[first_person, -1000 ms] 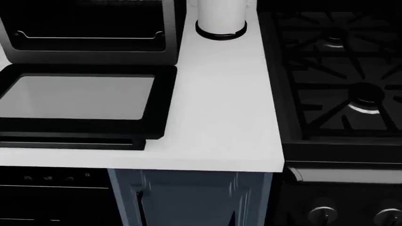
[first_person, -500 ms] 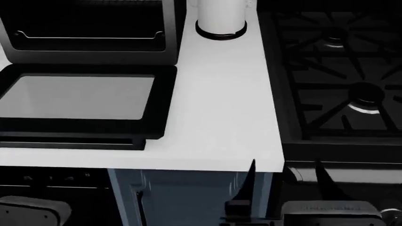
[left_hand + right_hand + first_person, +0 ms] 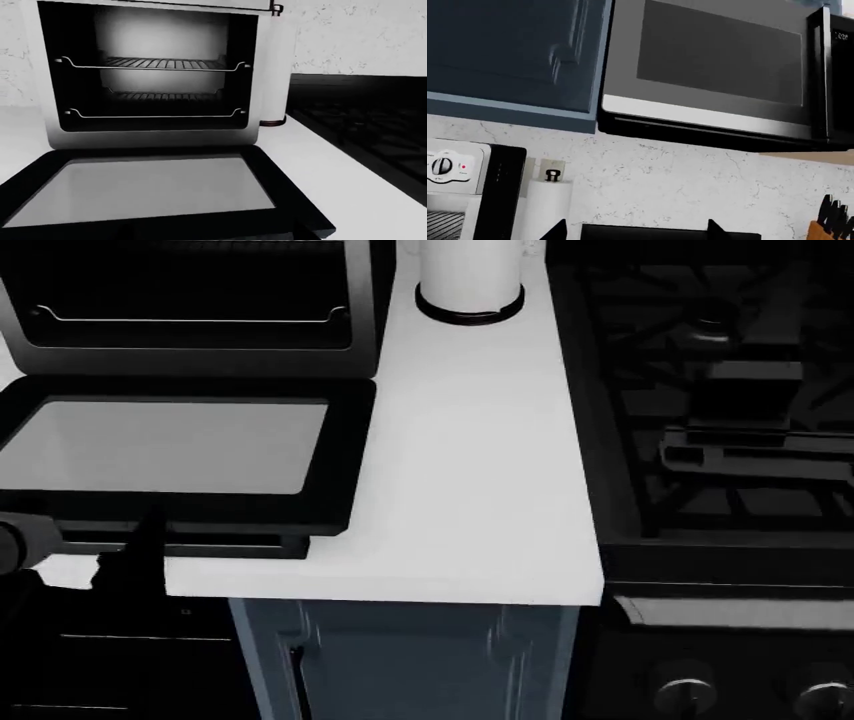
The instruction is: Close the toaster oven door.
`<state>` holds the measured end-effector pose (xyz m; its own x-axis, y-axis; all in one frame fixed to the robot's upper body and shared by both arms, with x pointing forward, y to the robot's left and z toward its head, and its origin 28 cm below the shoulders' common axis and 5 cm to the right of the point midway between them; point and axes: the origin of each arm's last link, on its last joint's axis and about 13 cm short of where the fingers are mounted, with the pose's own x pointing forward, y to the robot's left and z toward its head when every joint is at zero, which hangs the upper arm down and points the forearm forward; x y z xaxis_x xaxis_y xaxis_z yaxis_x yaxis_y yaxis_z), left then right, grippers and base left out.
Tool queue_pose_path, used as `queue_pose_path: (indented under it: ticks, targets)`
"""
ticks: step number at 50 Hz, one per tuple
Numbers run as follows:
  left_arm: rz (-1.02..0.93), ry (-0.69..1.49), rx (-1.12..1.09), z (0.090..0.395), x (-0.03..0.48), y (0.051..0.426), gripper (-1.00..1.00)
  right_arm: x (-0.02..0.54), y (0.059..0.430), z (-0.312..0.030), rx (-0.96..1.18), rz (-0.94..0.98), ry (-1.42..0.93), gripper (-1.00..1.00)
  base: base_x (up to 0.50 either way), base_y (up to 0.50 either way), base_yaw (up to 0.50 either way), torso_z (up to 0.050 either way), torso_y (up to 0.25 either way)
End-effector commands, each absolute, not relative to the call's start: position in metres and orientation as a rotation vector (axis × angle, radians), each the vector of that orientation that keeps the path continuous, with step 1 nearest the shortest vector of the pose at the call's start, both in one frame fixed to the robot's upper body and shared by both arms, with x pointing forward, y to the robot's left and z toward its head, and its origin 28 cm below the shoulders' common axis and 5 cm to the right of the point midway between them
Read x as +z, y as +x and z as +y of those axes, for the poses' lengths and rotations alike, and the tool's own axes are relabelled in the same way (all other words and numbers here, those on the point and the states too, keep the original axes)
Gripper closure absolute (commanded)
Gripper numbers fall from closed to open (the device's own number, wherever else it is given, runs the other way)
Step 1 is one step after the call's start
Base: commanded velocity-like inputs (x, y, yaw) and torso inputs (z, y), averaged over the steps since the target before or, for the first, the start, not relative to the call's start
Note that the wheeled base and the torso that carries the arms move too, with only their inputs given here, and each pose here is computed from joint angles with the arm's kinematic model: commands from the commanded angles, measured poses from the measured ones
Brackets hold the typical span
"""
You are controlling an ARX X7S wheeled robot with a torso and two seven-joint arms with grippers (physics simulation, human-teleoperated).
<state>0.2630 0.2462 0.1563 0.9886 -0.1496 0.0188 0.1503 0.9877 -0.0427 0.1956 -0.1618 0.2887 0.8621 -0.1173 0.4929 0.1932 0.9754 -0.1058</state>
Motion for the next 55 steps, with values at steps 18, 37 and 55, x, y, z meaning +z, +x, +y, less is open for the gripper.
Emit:
queue_pose_path:
  ticks: [18,37,55]
  targets:
    - [-0.073,0.003,-0.129,0.263,0.212,0.282,-1.00,0.333,0.154,-0.175,-0.248,-0.612,-0.267,-1.00,0.00,0.00,0.00,0.000,0.000]
    - [-0.084,0.027,-0.142,0.263,0.206,0.282,-1.00,0.329,0.156,-0.174,-0.235,-0.601,-0.272,-1.00,0.00,0.48,0.00,0.000,0.000]
    - [-0.125,0.048,-0.167,0.258,0.208,0.276,-1.00,0.327,0.156,-0.174,-0.222,-0.597,-0.266,-1.00,0.00,0.50,0.00,0.000,0.000]
